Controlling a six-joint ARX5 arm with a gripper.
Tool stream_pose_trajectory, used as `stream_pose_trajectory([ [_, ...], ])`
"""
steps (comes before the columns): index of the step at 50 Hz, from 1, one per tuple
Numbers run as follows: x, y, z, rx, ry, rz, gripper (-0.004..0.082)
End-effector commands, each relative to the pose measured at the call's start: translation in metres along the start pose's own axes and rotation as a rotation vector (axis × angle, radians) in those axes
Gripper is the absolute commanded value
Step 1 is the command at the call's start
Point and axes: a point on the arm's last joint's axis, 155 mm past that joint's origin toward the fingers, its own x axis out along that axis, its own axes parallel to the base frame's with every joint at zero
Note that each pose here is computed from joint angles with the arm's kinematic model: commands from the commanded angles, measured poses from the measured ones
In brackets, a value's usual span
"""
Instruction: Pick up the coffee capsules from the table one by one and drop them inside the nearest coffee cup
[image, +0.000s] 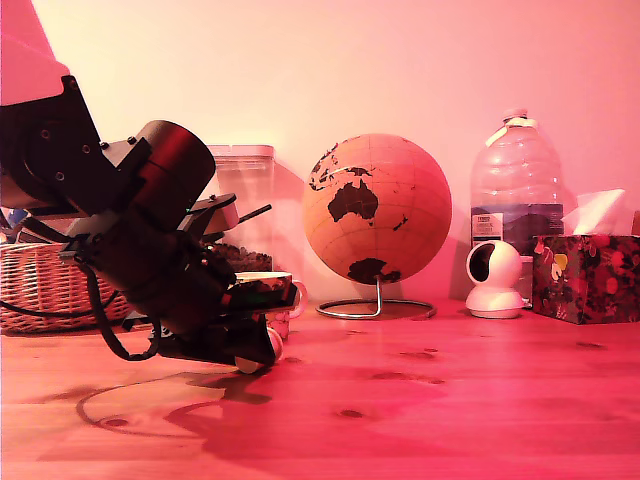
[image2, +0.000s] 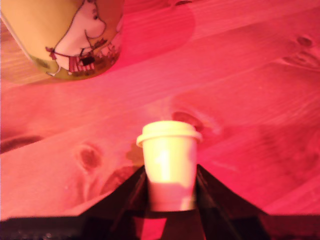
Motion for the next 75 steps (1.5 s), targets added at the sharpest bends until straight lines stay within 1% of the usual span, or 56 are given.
stream_pose_trajectory([
  [1,0.004,0.003,-0.018,-0.007,0.045,0.006,0.0102],
  [11,0.000,0.002,-0.012,-0.006,0.033,0.003,0.0102],
  [17,-0.007,-0.001,-0.001,-0.005,0.014,-0.001,0.0102],
  [35,-0.048,-0.009,0.029,-0.002,-0.008,-0.009,0.0102],
  [43,-0.067,-0.010,0.050,-0.006,-0.054,-0.013,0.0102],
  [44,-0.069,-0.009,0.052,-0.007,-0.062,-0.012,0.0102],
  [45,-0.071,-0.009,0.055,0.007,-0.068,-0.011,0.0102],
  [47,-0.074,-0.007,0.059,0.004,-0.080,-0.009,0.0102],
  [54,-0.084,0.008,0.074,-0.018,-0.119,0.015,0.0102],
  [61,-0.090,0.022,0.082,-0.038,-0.141,0.038,0.0102],
  [62,-0.091,0.023,0.082,-0.040,-0.142,0.037,0.0102],
  [63,-0.091,0.024,0.083,-0.027,-0.142,0.037,0.0102],
  [64,-0.092,0.025,0.083,-0.025,-0.140,0.037,0.0102],
  [71,-0.092,0.027,0.080,-0.027,-0.109,0.019,0.0102],
  [75,-0.093,0.027,0.082,-0.032,-0.098,0.016,0.0102],
])
